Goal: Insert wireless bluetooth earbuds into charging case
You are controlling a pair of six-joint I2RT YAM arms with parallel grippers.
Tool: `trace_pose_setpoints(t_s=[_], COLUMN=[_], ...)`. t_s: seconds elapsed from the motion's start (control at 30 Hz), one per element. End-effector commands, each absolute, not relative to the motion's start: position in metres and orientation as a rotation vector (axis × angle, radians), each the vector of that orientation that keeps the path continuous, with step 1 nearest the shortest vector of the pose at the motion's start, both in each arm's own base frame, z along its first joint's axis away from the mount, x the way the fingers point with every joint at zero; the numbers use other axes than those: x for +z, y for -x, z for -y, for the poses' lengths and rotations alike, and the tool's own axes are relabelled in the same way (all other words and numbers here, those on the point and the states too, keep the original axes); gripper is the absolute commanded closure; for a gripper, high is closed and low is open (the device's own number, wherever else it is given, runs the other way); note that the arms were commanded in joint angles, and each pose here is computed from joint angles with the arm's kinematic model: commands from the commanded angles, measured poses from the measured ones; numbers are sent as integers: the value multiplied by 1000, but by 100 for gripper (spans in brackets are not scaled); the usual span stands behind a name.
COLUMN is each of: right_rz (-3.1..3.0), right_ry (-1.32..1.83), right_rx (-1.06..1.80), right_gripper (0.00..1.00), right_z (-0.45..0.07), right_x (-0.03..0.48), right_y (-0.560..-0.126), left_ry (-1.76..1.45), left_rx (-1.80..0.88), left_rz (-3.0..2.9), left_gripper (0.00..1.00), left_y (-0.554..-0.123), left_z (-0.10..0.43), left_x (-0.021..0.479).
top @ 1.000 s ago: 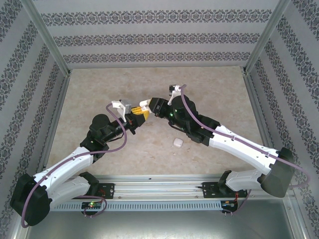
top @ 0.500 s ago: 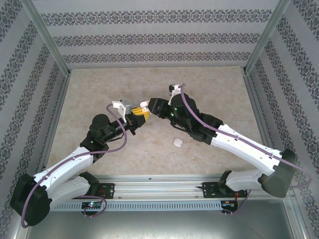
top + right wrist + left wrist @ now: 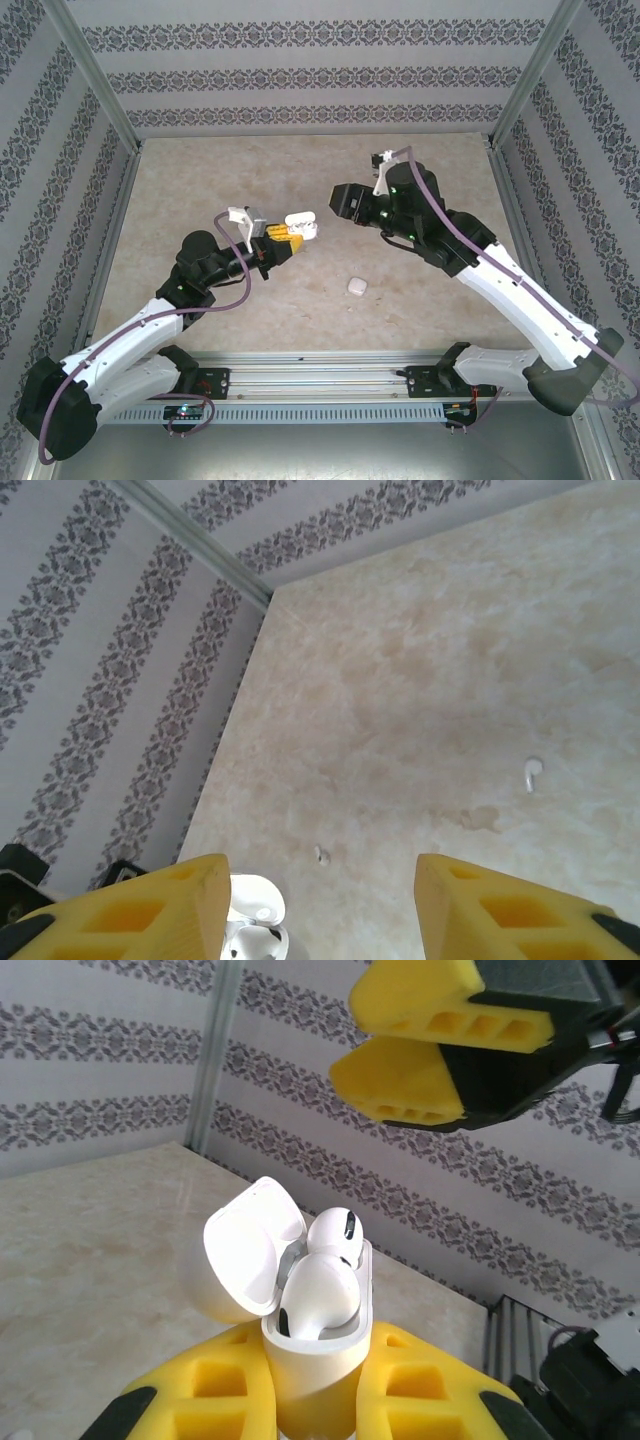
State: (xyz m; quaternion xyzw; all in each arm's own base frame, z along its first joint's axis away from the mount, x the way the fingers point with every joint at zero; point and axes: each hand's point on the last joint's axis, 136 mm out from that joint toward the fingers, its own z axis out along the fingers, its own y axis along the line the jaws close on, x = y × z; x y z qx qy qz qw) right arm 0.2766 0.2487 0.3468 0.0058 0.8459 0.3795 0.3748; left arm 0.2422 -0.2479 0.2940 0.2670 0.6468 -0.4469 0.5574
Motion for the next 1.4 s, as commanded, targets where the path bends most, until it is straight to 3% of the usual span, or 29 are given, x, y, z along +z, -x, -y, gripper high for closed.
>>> trace_pose_setpoints(t_s=[0.0, 0.73, 1.37], right_rz=[-2228, -2329, -2370], right_ry=[30, 51, 174], right_rx=[1106, 1346, 1475], right_gripper=[50, 58, 64], right_z=[-249, -282, -311], right_x=[337, 297, 297], right_y=[-259, -267, -254], left_ry=[-730, -839, -804], left_rx=[-1111, -1252, -1218], left_rz=[-1446, -1420, -1461], left_gripper=[100, 100, 100], left_y=[-224, -218, -225], left_z=[256, 277, 275], left_x=[311, 304, 291])
